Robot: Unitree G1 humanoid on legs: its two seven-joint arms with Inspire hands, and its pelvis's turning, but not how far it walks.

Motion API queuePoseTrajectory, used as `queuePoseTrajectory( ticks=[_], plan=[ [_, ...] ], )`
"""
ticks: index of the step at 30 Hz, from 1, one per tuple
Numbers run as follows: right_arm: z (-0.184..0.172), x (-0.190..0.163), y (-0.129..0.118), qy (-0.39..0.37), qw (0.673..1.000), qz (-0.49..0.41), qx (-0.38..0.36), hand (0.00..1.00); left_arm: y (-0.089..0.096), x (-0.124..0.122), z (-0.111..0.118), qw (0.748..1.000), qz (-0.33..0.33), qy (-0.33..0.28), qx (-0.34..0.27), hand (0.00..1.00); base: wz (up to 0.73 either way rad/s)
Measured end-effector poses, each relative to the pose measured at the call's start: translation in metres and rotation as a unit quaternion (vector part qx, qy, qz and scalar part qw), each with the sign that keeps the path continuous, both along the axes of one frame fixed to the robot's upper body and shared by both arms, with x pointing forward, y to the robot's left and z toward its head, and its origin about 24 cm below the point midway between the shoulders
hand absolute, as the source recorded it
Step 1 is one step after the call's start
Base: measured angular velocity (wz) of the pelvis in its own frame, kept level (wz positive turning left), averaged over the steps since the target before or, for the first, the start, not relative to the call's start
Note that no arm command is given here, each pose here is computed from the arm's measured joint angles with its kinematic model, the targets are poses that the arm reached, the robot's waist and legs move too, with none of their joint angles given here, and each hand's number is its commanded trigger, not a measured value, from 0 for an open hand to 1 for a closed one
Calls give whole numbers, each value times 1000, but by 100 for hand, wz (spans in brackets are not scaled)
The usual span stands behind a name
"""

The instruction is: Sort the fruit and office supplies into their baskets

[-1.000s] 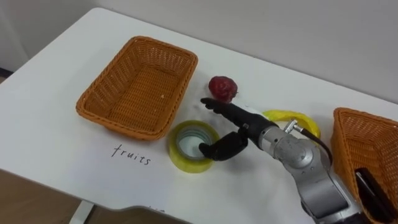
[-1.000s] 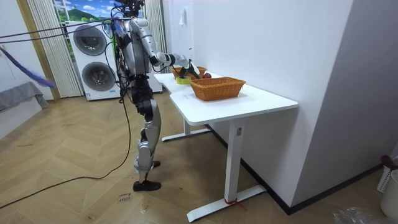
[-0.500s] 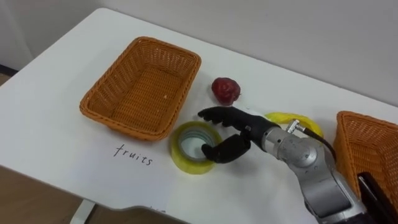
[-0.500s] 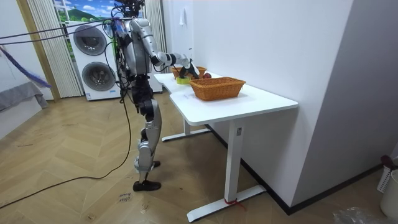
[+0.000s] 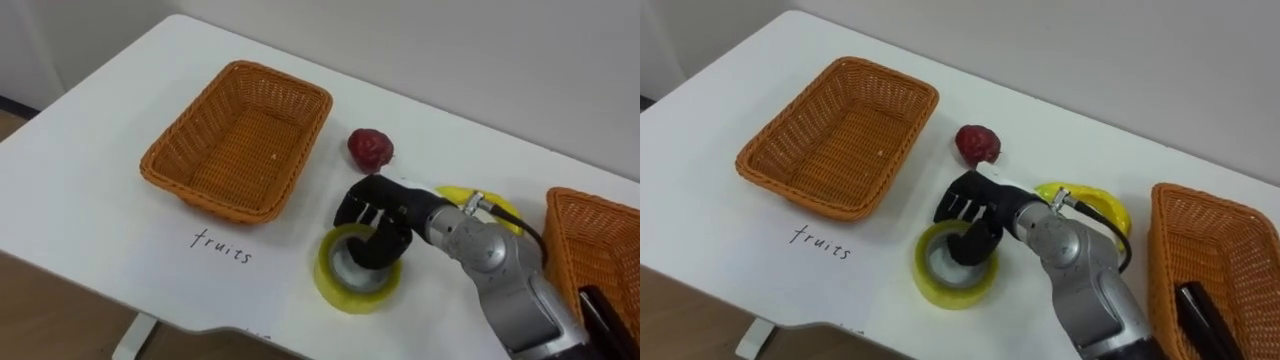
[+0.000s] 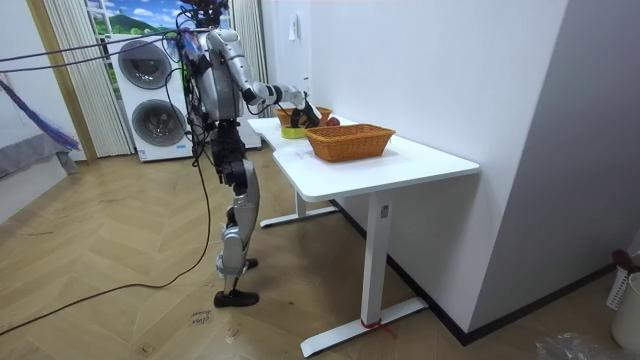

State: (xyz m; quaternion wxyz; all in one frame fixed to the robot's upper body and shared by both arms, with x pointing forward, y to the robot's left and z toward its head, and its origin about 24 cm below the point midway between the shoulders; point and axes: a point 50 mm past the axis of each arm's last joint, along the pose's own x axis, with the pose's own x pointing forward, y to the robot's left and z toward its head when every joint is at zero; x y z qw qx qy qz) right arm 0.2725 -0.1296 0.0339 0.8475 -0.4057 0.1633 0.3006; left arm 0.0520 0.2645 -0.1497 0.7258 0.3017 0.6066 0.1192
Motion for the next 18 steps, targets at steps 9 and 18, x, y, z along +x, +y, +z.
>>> queuePoseTrajectory(
  ticks=[9, 18],
  plan=[
    [2, 0, -2, -1, 1000, -3, -8, 100, 1, -1, 0, 1000, 0, 1, 5, 0, 0],
    [5, -1, -1, 0, 1000, 4, -12, 100, 1, -6, 0, 1000, 0, 4, 13, 0, 0]
  ],
)
